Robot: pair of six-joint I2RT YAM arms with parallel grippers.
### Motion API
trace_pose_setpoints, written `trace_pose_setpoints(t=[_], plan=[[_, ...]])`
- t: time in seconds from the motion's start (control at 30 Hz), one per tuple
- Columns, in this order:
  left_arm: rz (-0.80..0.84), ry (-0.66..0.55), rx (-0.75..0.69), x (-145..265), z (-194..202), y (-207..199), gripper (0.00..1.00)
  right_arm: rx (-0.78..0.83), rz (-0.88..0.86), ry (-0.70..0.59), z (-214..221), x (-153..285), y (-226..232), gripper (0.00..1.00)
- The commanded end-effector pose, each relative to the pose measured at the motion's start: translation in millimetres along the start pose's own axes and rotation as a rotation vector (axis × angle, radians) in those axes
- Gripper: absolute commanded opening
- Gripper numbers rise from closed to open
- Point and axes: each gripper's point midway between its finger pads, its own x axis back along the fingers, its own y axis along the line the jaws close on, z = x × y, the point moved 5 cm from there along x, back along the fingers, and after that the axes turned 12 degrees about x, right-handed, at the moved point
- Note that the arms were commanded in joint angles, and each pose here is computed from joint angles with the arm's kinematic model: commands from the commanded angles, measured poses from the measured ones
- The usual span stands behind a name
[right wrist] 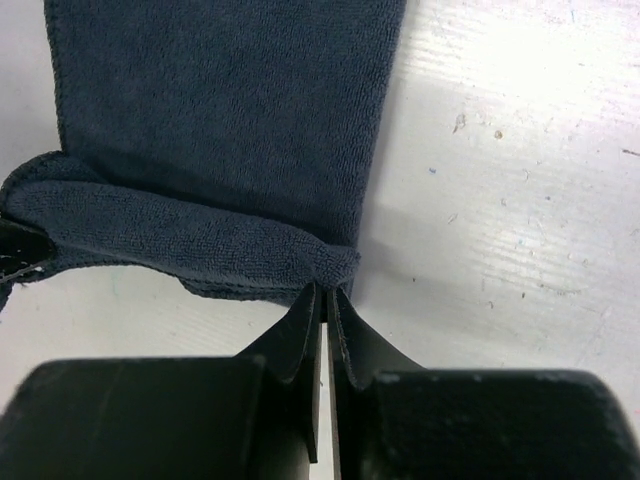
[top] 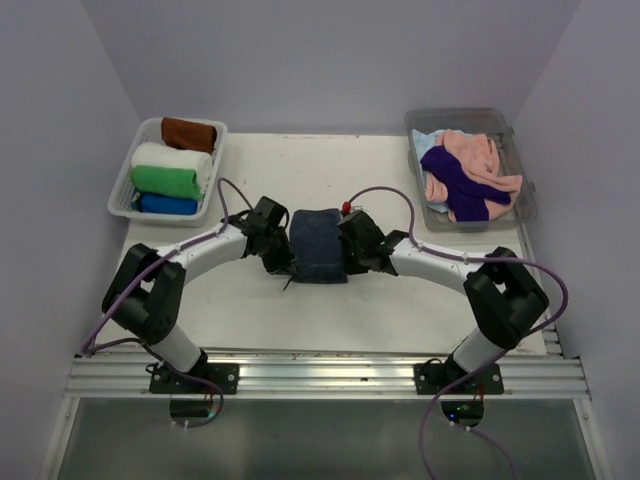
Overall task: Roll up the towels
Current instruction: Fold the towel
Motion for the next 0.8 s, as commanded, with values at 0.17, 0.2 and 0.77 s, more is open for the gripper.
trace_pose_setpoints(t=[0.17, 0.2, 0.77], plan=[[-0.009, -0.117, -0.022, 8, -28, -14, 0.39, -0.004, -0.006, -0.099, -31, 1, -3, 0.38], [-0.01, -0.133, -0.024, 11, -29, -14, 0.41, -0.006, -0.011, -0.128, -36, 10, -3, 0.42], [0.09, -0.168, -0.304, 21, 23, -32, 0.03, -0.038, -0.087, -0.094, -11, 21, 0, 0.0]])
